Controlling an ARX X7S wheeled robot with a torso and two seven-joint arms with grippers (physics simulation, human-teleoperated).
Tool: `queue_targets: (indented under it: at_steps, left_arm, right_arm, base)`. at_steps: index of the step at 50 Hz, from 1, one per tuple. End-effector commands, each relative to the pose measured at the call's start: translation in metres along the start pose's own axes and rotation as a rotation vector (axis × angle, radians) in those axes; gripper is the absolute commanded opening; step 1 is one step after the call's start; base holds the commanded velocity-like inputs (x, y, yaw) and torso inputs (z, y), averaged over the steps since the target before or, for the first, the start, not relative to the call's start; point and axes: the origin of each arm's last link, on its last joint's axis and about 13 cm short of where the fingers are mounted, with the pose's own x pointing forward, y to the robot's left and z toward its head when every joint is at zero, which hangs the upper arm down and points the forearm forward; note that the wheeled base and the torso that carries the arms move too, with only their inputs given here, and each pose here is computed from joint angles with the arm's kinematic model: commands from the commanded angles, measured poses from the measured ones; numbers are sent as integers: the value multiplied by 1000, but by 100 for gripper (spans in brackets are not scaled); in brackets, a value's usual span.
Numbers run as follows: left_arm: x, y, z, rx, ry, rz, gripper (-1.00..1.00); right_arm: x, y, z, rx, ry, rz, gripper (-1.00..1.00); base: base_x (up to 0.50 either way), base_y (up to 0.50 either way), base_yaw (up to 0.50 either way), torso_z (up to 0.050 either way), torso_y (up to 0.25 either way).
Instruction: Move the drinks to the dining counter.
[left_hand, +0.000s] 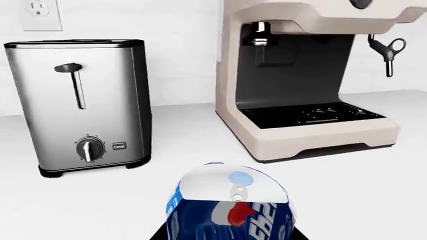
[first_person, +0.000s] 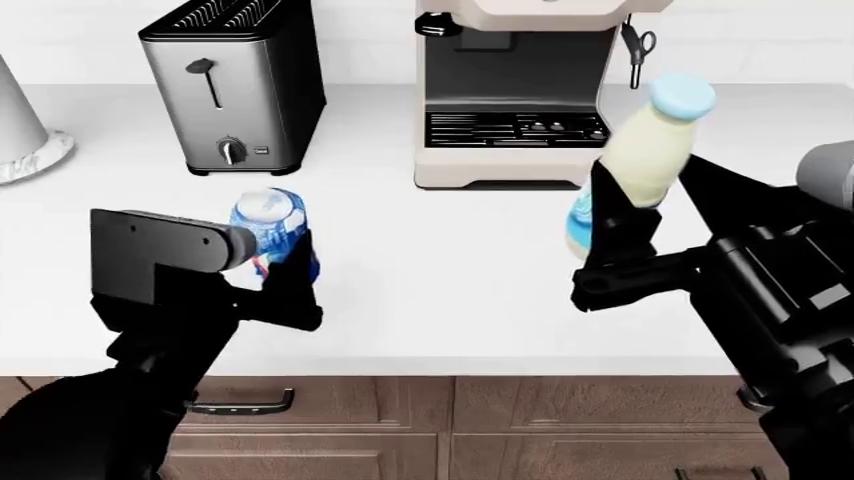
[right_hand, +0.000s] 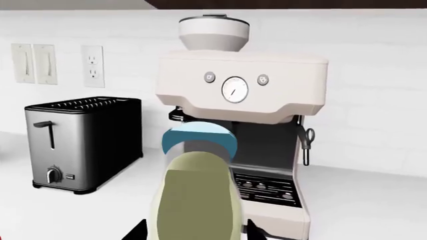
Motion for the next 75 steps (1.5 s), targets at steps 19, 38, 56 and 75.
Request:
queue_targets:
  at_steps: [19,38,56,75]
  left_arm:
    - [-84,14,42,18,-280,247,-100]
    - [-83,13,43,27,-264,250,-100]
    - [-83,13,41,22,-256,244,-100]
    - [-82,14,41,21,-251,242,-100]
  right_arm:
    - [-13,6,9,-7,-141,-127,-100]
    - [-13,1,3,-102,-178,-226,-100]
    - [-13,2,3,-94,-183,-207,-100]
    - [-12,3,1,-98,-179,-191,-100]
  base:
    - [0,0,0,0,1]
    - [0,0,0,1,1]
    - [-500,1,0,0,0]
    - [-493,1,0,1,0]
